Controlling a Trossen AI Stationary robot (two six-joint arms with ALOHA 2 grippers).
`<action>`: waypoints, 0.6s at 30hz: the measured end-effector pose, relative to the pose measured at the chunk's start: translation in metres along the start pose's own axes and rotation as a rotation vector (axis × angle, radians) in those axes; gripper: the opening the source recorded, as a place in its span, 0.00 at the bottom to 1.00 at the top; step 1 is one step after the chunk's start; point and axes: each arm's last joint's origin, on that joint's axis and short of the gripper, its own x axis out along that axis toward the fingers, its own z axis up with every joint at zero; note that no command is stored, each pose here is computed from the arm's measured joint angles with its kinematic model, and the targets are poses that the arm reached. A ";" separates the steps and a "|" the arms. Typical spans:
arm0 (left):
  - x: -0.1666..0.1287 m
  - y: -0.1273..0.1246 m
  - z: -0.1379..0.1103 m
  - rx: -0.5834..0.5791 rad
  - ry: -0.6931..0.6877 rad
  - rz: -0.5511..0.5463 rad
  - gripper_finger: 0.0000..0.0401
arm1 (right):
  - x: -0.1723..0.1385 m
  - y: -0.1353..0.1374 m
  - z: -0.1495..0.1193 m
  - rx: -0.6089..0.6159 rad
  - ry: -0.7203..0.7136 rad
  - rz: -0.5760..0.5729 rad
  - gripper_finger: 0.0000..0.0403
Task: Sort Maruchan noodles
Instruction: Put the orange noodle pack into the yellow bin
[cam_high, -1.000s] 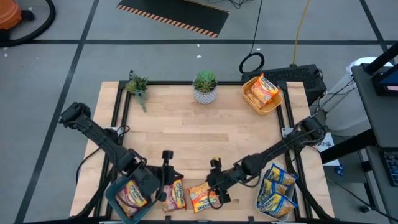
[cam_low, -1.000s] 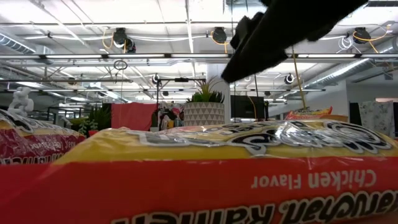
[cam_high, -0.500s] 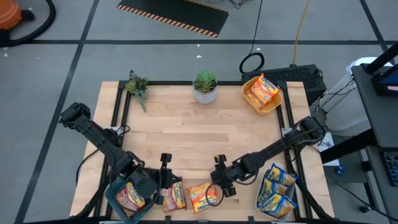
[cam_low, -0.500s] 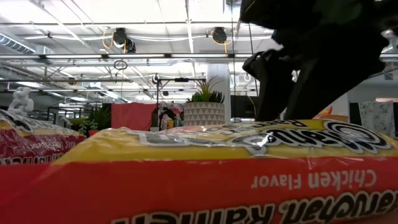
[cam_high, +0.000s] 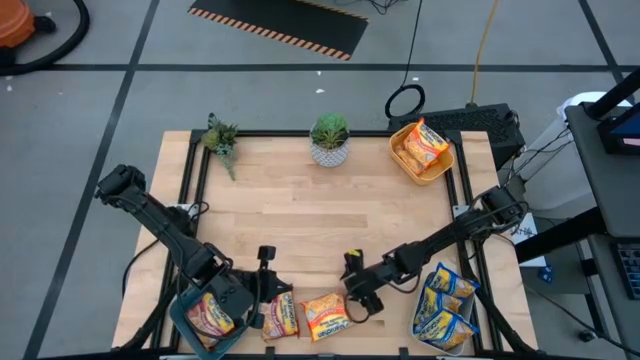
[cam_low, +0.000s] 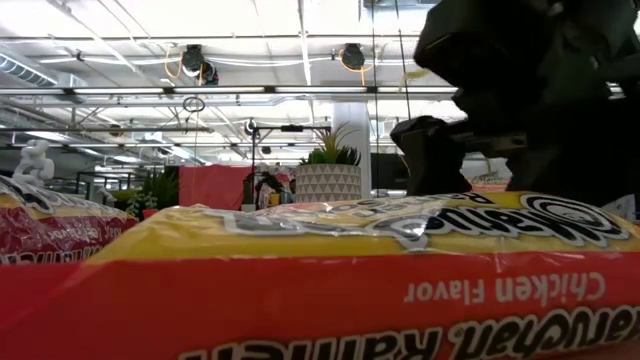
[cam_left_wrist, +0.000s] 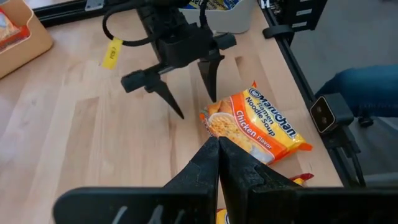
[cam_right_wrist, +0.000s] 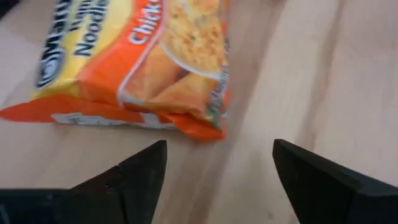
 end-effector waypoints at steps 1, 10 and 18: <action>0.000 0.000 0.000 0.000 0.000 0.000 0.04 | 0.001 0.000 -0.003 -0.003 -0.017 0.015 0.69; 0.000 0.001 0.000 0.017 -0.001 0.003 0.04 | 0.001 -0.001 -0.013 -0.019 -0.147 0.065 0.54; 0.000 0.000 0.002 0.022 -0.016 -0.001 0.04 | 0.021 0.000 -0.018 -0.057 -0.218 0.084 0.46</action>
